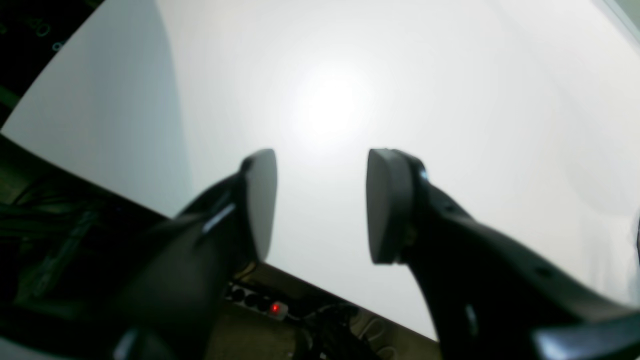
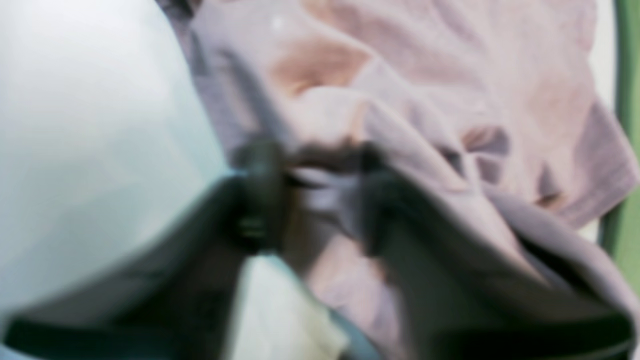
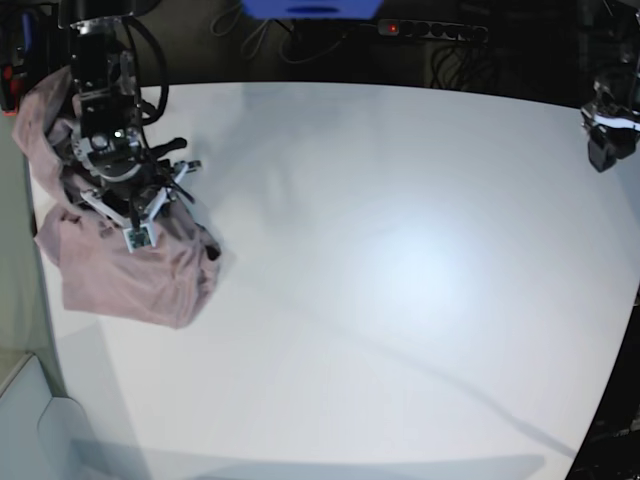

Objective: Layout the t-shirt on the table in an organized manner, then fold the t-shirt properly
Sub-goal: 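Lower the right gripper onto the crumpled pink t-shirt and grasp it, then drag the grasped shirt with the right gripper across the table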

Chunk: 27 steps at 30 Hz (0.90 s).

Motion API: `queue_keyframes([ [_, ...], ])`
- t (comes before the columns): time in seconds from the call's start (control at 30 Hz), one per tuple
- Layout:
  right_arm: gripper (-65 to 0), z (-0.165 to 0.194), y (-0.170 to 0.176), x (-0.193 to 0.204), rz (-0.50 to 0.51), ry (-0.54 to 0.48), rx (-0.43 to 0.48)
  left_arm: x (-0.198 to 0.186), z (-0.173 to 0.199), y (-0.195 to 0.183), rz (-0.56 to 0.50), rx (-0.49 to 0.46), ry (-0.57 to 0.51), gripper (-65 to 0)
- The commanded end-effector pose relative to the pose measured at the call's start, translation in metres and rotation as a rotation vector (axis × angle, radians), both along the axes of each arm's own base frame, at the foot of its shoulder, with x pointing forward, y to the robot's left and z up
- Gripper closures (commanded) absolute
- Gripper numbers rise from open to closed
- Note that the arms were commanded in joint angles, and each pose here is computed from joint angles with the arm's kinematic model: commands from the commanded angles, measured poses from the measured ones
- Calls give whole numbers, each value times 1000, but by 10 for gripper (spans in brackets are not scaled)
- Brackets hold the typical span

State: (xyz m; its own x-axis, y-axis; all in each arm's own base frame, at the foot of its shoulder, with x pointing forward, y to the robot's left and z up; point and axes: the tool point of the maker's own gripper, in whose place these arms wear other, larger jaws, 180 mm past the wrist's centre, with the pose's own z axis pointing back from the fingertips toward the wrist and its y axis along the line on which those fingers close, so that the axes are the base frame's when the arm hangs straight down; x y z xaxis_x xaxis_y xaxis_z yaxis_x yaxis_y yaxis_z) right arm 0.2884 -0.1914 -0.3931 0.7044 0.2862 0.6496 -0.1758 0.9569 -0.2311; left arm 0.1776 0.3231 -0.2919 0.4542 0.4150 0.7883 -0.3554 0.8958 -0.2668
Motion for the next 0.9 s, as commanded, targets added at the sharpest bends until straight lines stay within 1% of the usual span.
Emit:
queue_keyframes([
  [0.0, -85, 12, -4, 10, 2, -47, -10, 3, 10, 1, -12, 18, -32, -284],
  [0.03, -2, 14, -4, 10, 3, -50, -12, 3, 10, 1, -11, 17, -32, -284],
  [0.13, -3, 24, -2, 14, 7, -80, -12, 3, 10, 1, -11, 17, -32, -284],
  [0.2, 0, 42, 3, 19, 20, -133, -10, 3, 10, 1, -11, 17, -32, -284],
  [0.27, 0, 65, 9, 24, 37, -196, -9, 3, 10, 1, -11, 17, -32, -284],
  [0.4, 0, 123, 23, 44, 61, -360, 5, 4, 10, 1, -11, 17, -34, -284],
  [0.67, 0, 215, 52, 95, 40, -627, 121, 3, 10, 1, -10, 17, -33, -284],
  [0.73, 0, 239, 61, 106, 36, -690, 165, 3, 10, 2, -9, 19, -32, -284],
  [0.8, 0, 258, 72, 114, 33, -716, 207, 2, 10, 2, -10, 20, -31, -284],
  [0.87, 0, 264, 79, 121, 24, -697, 236, 2, 10, 2, -10, 20, -31, -284],
])
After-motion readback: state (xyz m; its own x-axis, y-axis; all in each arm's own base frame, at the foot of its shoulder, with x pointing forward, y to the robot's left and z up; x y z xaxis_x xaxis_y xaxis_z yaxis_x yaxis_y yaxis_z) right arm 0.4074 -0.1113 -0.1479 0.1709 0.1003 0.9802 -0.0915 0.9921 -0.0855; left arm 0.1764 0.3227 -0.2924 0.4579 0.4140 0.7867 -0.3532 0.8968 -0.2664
